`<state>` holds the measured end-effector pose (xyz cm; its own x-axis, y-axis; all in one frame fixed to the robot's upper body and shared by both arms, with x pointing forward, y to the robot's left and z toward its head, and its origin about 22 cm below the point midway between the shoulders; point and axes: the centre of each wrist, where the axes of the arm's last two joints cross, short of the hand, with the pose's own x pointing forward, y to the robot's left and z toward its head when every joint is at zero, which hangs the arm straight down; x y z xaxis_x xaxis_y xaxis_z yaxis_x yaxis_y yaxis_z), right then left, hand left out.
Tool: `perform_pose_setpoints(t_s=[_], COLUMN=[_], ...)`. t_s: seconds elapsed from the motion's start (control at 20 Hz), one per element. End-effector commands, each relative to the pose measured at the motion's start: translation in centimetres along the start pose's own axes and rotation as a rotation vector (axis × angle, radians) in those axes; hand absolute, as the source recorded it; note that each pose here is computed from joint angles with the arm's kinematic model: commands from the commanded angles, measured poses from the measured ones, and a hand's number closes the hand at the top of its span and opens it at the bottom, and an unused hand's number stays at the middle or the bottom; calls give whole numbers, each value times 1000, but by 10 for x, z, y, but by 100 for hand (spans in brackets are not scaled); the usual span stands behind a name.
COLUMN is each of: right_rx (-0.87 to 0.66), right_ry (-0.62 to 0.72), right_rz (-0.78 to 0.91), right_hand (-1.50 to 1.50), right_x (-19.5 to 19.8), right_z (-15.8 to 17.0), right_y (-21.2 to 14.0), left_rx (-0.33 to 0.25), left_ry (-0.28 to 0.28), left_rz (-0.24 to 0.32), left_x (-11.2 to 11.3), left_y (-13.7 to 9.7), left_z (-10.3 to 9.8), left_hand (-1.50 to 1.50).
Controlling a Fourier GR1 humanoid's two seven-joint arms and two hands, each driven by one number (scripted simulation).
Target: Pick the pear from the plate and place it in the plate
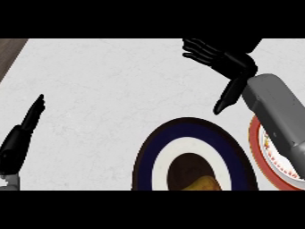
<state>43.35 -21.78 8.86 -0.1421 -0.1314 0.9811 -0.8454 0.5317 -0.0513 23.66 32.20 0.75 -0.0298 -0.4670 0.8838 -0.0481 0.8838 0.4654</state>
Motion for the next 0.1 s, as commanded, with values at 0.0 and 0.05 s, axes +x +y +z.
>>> perform_pose_setpoints(t_s=[0.0,0.05], right_rx=[96,101], right_ry=[-111,-116], right_rz=[-65,-60], right_hand=[-150,-150], right_x=[1,0], right_z=[6,3], right_y=[-10,-9], left_rx=[-18,-7], left_ry=[-8,-5], left_rz=[3,14], left_x=[9,7], left_y=[-7,-7], left_z=[-5,-9], left_hand=[0,0])
